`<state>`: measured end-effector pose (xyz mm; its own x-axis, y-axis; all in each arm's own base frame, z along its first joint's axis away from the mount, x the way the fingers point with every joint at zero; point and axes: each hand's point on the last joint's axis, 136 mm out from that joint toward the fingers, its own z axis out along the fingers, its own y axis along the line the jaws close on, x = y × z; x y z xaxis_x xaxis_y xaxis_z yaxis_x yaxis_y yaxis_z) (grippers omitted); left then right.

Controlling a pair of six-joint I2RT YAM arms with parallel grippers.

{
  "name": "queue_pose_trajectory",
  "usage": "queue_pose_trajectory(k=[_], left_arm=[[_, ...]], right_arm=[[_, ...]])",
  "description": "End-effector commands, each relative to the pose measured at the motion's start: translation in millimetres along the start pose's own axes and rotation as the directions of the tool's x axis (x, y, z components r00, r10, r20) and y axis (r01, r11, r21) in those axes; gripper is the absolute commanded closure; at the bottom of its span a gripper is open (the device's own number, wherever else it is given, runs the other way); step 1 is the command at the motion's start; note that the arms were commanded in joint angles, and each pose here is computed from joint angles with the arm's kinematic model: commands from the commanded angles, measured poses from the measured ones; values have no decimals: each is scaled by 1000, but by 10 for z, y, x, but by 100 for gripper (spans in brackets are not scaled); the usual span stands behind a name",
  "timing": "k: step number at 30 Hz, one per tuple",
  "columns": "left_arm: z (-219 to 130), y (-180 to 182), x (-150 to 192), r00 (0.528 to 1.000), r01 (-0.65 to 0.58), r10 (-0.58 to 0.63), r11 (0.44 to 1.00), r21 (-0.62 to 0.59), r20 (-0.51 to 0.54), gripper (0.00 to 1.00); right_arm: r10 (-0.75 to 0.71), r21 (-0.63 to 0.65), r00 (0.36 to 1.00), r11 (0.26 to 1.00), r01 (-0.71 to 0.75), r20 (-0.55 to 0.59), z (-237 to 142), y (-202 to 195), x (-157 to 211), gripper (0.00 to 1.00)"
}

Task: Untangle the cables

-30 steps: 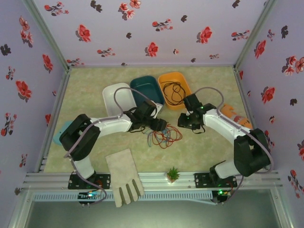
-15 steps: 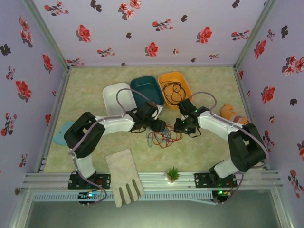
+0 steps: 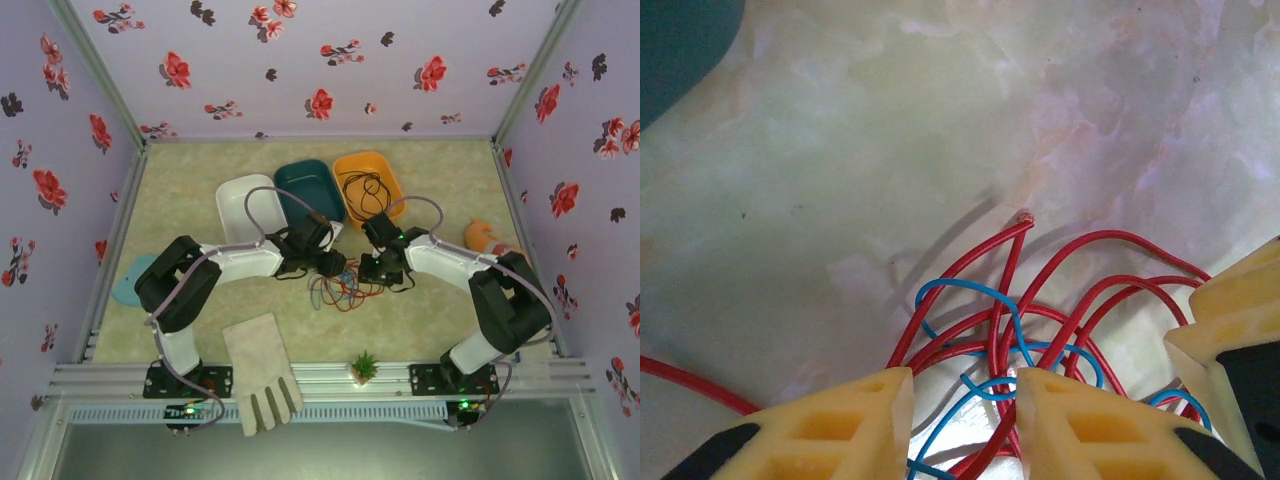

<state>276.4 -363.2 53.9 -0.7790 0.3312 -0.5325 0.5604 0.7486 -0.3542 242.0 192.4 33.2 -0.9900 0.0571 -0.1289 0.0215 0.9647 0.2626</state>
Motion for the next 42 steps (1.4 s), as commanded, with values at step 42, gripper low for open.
queue_pose_trajectory(k=[42], left_arm=[[-125,-12,128,1000,3,-3,1000,22,9,63]], right_arm=[[-142,-1,848,986,165,511,-2237,300,-529,97]])
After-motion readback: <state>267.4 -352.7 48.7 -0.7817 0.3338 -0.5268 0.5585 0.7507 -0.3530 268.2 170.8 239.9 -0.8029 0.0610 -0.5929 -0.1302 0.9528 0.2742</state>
